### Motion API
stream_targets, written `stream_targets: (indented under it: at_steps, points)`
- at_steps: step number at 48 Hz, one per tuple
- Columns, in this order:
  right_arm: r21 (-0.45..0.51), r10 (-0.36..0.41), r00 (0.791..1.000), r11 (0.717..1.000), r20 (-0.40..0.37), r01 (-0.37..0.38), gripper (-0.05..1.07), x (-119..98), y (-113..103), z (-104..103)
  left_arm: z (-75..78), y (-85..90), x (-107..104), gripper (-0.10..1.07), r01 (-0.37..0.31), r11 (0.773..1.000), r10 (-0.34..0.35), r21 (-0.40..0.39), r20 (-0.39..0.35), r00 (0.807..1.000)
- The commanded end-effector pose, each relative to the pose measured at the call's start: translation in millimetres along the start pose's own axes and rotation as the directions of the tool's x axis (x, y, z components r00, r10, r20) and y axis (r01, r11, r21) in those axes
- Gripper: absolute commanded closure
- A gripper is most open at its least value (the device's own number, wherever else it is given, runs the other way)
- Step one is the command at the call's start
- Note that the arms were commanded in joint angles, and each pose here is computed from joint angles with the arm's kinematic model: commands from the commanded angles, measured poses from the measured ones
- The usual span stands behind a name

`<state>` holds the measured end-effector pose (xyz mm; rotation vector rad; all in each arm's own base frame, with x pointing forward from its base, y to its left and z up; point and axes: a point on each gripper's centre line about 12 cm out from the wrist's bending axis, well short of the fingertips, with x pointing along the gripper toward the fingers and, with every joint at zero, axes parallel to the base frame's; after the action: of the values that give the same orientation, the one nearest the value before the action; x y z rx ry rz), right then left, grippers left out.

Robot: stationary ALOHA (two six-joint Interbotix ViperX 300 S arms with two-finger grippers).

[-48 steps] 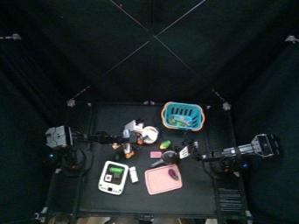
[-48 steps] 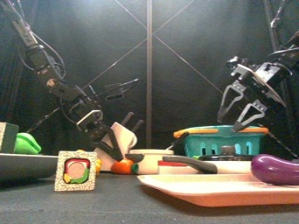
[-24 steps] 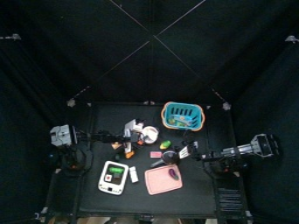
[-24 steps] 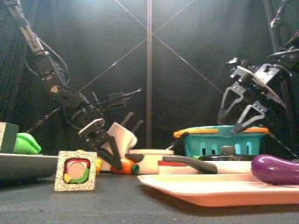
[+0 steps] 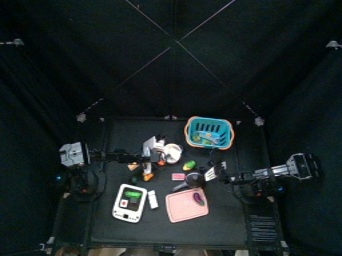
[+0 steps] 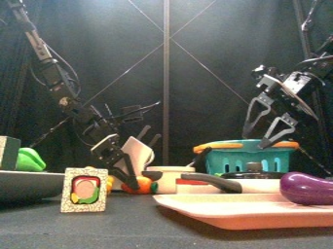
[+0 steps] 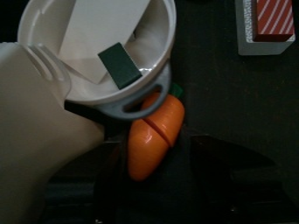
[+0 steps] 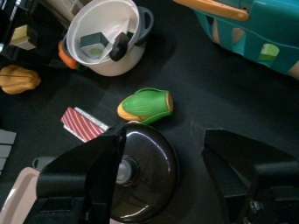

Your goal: Grab carrot

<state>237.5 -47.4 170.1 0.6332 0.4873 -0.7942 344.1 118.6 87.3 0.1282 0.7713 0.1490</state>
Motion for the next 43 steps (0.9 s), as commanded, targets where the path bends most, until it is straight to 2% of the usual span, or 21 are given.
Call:
stream_targets:
  at_steps: [1, 7, 13, 23, 43]
  points:
    - [0.009, 0.008, 1.000, 1.000, 0.012, -0.008, 0.10, -1, 2, 4, 4.9, 2.5, -1, 0.21, -0.008, 1.000, 0.008, -0.009, 0.010, 1.000]
    - [0.008, 0.005, 1.000, 1.000, 0.010, -0.005, 0.10, -1, 1, 4, 1.4, 1.8, -4, 0.26, -0.013, 1.000, 0.012, -0.028, -0.019, 1.000]
    - [0.008, 0.005, 1.000, 1.000, 0.010, -0.005, 0.10, -1, 1, 4, 0.8, -8.7, -9, 0.26, 0.003, 1.000, -0.003, -0.023, -0.038, 0.999]
    - [0.015, 0.001, 1.000, 1.000, 0.005, -0.001, 0.10, -1, 1, 3, 8.1, -23.9, -22, 0.26, 0.026, 1.000, -0.026, -0.007, -0.013, 1.000]
    - [0.012, -0.003, 1.000, 1.000, 0.002, 0.003, 0.10, 0, -1, 1, 12.6, -28.7, -30, 0.26, 0.031, 0.999, -0.031, -0.017, 0.010, 0.999]
